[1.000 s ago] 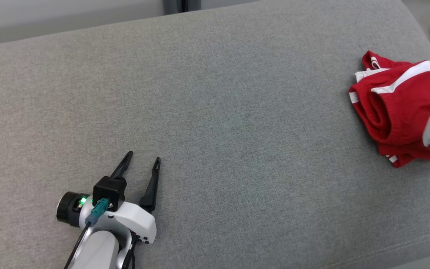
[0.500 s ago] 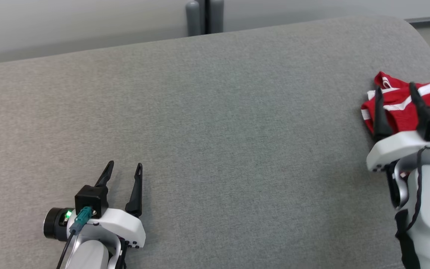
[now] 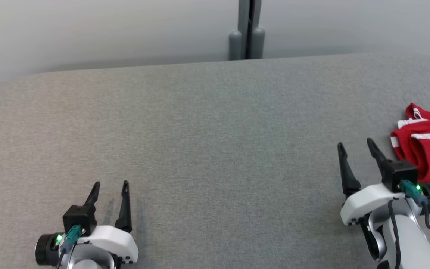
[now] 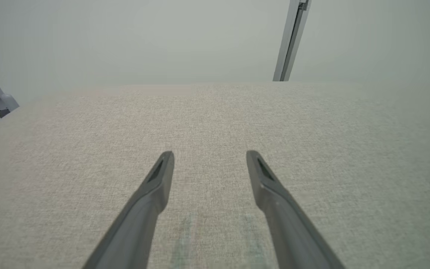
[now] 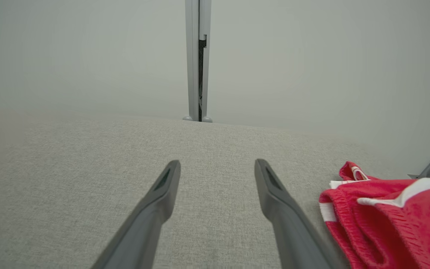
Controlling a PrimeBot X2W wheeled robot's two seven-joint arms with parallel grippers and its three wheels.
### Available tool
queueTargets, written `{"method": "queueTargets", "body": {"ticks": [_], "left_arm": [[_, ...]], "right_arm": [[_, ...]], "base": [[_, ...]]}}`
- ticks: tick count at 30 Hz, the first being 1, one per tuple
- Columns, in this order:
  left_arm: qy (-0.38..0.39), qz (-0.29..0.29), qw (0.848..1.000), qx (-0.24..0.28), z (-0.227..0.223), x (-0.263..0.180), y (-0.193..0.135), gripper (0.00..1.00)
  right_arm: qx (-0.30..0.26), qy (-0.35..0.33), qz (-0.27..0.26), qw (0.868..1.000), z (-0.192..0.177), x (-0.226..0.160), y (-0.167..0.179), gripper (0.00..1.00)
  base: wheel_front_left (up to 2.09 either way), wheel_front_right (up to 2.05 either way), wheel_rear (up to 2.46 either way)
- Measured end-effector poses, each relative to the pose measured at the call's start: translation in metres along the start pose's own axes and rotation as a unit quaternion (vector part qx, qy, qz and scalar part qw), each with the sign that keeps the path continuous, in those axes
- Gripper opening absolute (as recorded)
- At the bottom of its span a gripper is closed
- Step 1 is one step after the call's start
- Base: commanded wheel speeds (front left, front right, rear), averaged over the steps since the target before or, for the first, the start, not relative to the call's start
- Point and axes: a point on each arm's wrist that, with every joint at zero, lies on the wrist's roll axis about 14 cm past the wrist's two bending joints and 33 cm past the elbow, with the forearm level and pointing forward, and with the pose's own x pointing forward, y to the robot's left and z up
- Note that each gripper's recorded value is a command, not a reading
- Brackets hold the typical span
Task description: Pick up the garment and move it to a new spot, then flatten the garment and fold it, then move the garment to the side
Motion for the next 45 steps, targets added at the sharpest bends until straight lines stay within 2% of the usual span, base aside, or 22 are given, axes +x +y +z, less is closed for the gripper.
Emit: {"method": "queueTargets", "body": {"ticks": [13, 24, 25, 31, 45], "left_arm": [[-0.026, 0.046, 0.999, -0.002, 0.011, -0.037, 0.027, 1.00], [-0.053, 0.029, 0.998, -0.030, 0.026, -0.042, 0.025, 1.00], [-0.051, 0.030, 0.998, -0.031, 0.024, -0.042, 0.024, 0.00], [-0.003, 0.038, 0.998, -0.048, -0.005, -0.052, 0.024, 0.00], [-0.002, 0.058, 0.984, -0.169, -0.001, -0.050, 0.033, 0.00]], "right_arm": [[0.028, -0.025, 0.017, 0.999, 0.013, -0.024, 0.019, 1.00], [0.043, -0.019, 0.017, 0.999, 0.007, -0.033, 0.022, 1.00], [0.044, -0.016, 0.017, 0.999, 0.006, -0.033, 0.022, 0.00], [0.067, 0.033, 0.009, 0.997, -0.026, -0.048, 0.025, 0.00], [0.191, 0.024, -0.029, 0.981, -0.019, -0.047, 0.010, 0.00]], "base": [[0.00, 0.00, 0.00], [0.00, 0.00, 0.00], [0.00, 0.00, 0.00], [0.00, 0.00, 0.00], [0.00, 0.00, 0.00]]}}
